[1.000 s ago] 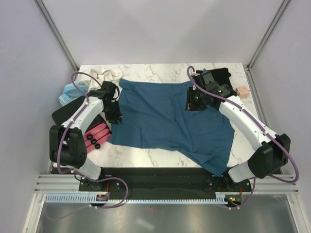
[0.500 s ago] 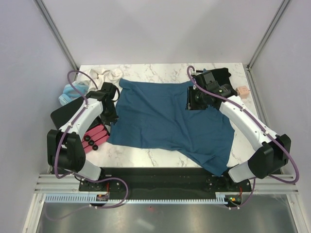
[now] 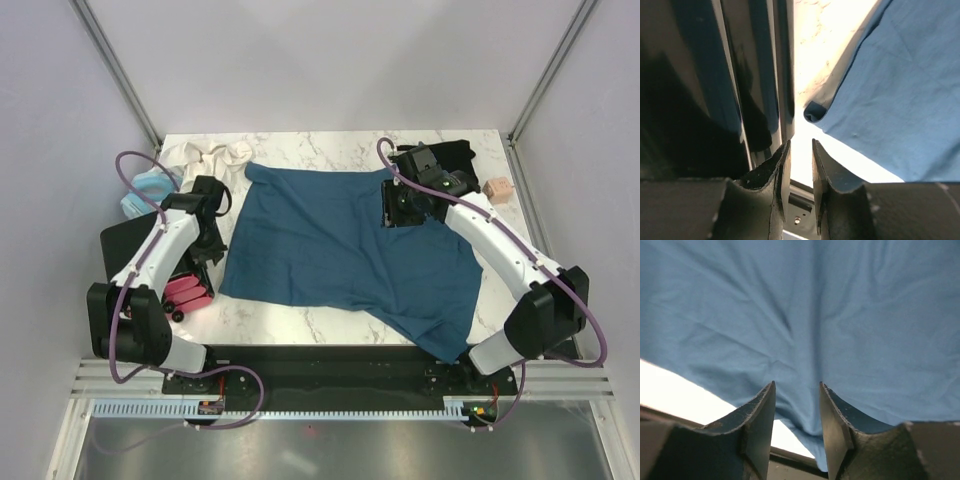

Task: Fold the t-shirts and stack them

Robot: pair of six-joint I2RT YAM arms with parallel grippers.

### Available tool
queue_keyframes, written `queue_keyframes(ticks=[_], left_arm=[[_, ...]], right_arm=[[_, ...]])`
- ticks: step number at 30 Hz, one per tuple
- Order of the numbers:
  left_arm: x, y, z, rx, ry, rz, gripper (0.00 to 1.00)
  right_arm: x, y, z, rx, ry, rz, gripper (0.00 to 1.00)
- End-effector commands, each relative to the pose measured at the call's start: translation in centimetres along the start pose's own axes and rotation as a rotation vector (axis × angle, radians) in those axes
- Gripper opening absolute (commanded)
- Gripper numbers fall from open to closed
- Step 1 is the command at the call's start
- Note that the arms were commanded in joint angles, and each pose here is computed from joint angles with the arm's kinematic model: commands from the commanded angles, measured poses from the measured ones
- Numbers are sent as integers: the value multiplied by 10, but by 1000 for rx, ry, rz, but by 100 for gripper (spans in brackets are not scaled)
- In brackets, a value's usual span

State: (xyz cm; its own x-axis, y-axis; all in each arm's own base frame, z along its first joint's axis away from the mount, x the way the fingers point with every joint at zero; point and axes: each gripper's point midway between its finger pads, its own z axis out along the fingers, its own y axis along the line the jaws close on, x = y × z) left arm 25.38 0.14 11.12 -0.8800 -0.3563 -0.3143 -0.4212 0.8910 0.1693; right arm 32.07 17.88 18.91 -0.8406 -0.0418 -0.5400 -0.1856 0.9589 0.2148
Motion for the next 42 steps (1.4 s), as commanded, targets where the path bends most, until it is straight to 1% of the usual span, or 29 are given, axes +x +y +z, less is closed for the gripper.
queue_keyframes(ticks=[1, 2, 3, 4, 5, 6, 8, 9, 10, 11, 12, 13, 14, 18, 20, 21, 22, 24, 28, 31, 33, 34, 35, 36, 37, 38, 40, 41, 42], left_arm=[[-6, -7, -4, 79, -53, 30, 30], [-6, -18, -6, 146, -54, 35, 30], [-20, -34, -9, 225, -114, 30, 30], [-19, -43, -7, 277, -116, 42, 30], [-17, -61, -10, 371, -98, 48, 30], [-18, -72, -10, 418, -87, 57, 30], [-17, -93, -1, 461, -32, 82, 30], [-17, -99, 0, 465, -23, 97, 30], [-18, -106, 8, 460, -5, 127, 30], [-16, -113, 9, 457, -4, 159, 30], [-15, -117, 12, 454, 0, 178, 30], [-15, -120, 15, 450, -1, 202, 30], [-9, -124, 23, 437, 25, 230, 30], [5, -127, 40, 402, 76, 273, 29], [15, -130, 45, 399, 94, 293, 29], [21, -129, 50, 388, 113, 300, 28], [26, -128, 53, 379, 129, 301, 27], [35, -123, 58, 353, 150, 294, 25], [47, -111, 64, 309, 169, 276, 24], [55, -101, 74, 250, 194, 276, 21], [58, -98, 77, 230, 208, 276, 19], [58, -96, 80, 217, 212, 275, 18], [59, -96, 80, 211, 216, 275, 15], [58, -96, 80, 210, 214, 269, 13], [57, -97, 80, 210, 213, 264, 12], [58, -98, 81, 208, 217, 262, 10], [58, -99, 82, 208, 227, 258, 6], [59, -99, 83, 203, 237, 259, 2], [58, -99, 83, 196, 241, 249, 2]], right_arm=[[-8, -26, 11, 147, -15, -18, 50], [-10, -35, 13, 193, -19, -19, 50], [-15, -45, 15, 249, -35, -16, 50], [-20, -54, 23, 298, -34, -17, 50], [-35, -54, 23, 293, -60, -8, 50], [-42, -51, 28, 279, -67, -15, 48], [-62, -41, 48, 240, -68, -38, 48], [-56, -43, 71, 250, -9, -53, 48], [-68, -34, 75, 219, -16, -56, 48], [-68, -32, 82, 209, 4, -65, 47], [-60, -33, 101, 210, 51, -69, 47], [-64, -28, 106, 199, 48, -70, 47], [-62, -25, 113, 186, 61, -67, 47], [-57, -20, 147, 180, 94, -73, 47], [-64, -15, 157, 167, 90, -82, 47], [-57, -17, 171, 174, 117, -95, 47], [-66, -12, 175, 164, 102, -103, 46], [-64, -15, 190, 173, 120, -115, 45], [-79, -4, 208, 142, 88, -125, 46], [-78, -3, 224, 137, 98, -131, 46], [-72, -3, 236, 129, 116, -129, 43], [-69, -3, 240, 122, 125, -129, 41], [-67, -4, 244, 124, 131, -129, 35], [-62, -6, 251, 129, 143, -129, 32], [-59, -6, 255, 128, 150, -130, 27], [-58, -7, 258, 129, 155, -132, 14], [-51, -11, 269, 134, 171, -131, 1], [-44, -13, 275, 136, 192, -127, 0], [-46, -11, 277, 131, 186, -129, 0]])
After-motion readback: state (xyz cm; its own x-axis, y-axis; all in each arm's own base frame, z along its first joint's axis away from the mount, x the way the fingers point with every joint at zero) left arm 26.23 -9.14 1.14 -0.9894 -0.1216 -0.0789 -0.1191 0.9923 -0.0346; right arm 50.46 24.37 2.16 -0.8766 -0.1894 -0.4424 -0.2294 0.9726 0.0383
